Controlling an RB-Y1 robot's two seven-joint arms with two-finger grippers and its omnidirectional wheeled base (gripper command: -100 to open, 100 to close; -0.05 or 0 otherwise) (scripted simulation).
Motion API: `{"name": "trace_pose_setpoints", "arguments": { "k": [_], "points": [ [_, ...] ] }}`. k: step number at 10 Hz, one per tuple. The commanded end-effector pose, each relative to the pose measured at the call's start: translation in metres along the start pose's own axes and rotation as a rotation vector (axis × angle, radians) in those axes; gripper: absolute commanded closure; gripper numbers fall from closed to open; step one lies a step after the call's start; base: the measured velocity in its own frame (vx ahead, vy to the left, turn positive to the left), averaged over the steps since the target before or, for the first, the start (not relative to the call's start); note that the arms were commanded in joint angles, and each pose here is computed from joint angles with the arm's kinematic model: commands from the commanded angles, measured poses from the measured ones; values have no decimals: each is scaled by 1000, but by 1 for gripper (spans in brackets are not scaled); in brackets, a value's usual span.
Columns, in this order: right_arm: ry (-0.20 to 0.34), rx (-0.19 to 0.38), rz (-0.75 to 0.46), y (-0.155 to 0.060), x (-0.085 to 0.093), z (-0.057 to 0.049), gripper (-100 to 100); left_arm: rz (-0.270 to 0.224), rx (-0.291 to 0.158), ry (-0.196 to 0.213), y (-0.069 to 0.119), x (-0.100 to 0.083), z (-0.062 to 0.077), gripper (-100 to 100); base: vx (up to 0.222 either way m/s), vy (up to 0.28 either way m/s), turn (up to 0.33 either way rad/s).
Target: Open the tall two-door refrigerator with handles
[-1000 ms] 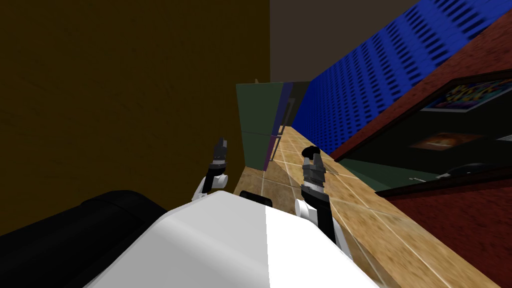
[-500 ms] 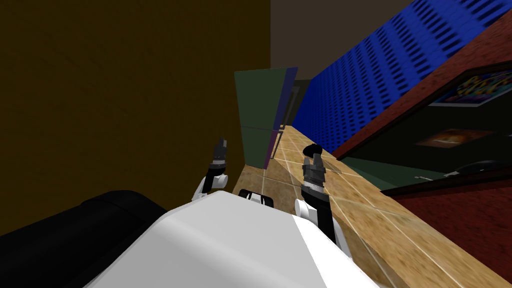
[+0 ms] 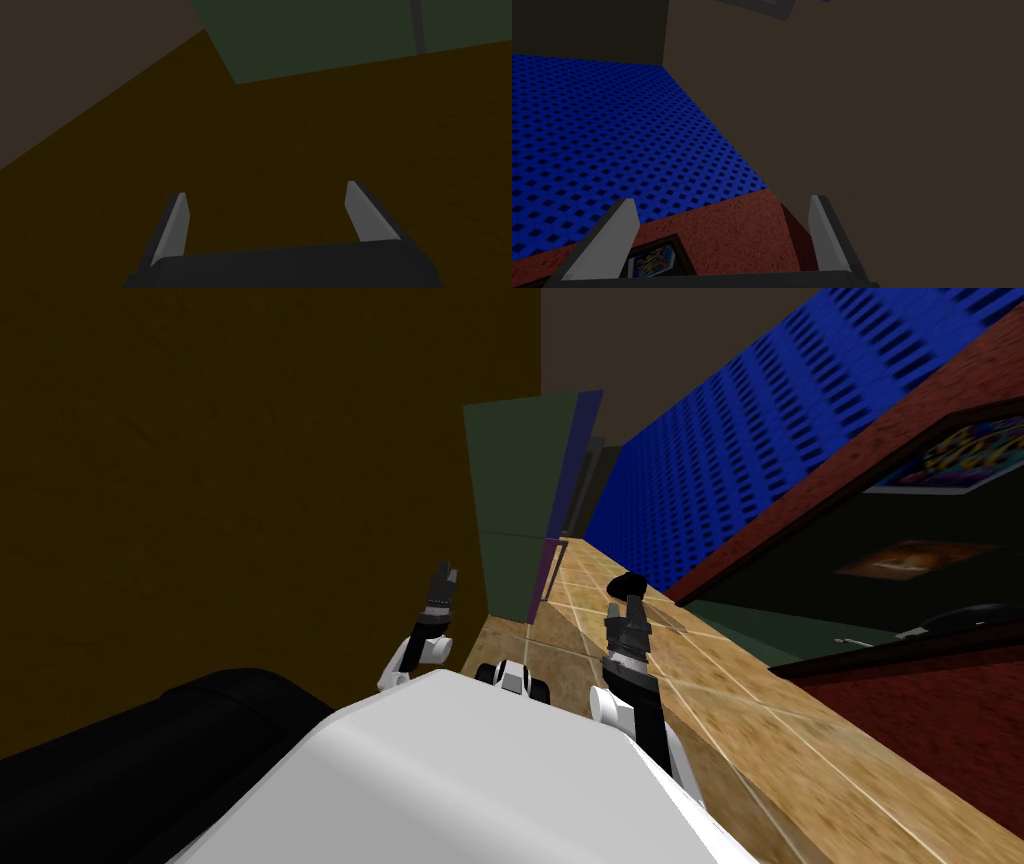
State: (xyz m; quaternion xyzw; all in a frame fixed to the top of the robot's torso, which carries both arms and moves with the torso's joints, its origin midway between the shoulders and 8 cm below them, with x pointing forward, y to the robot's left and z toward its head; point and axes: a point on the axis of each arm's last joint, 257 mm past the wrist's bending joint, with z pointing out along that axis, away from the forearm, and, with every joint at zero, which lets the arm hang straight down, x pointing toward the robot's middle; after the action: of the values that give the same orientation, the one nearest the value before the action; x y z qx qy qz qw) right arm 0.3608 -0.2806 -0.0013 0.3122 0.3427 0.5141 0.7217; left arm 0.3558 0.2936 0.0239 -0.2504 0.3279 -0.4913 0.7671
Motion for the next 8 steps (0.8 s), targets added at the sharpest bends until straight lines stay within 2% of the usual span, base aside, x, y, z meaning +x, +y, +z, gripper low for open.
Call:
{"name": "trace_pose_setpoints", "arguments": {
  "k": [1,4,8],
  "points": [
    [0,0,0,0,0,0,0,33,-13,67,3,8,6,-100,68,-63,-18],
    [0,0,0,0,0,0,0,58,-47,109,11,14,13,-100,83,-86,-21],
    [0,0,0,0,0,0,0,76,-96,130,19,17,20,-100,95,-88,-19]
  ]
}}
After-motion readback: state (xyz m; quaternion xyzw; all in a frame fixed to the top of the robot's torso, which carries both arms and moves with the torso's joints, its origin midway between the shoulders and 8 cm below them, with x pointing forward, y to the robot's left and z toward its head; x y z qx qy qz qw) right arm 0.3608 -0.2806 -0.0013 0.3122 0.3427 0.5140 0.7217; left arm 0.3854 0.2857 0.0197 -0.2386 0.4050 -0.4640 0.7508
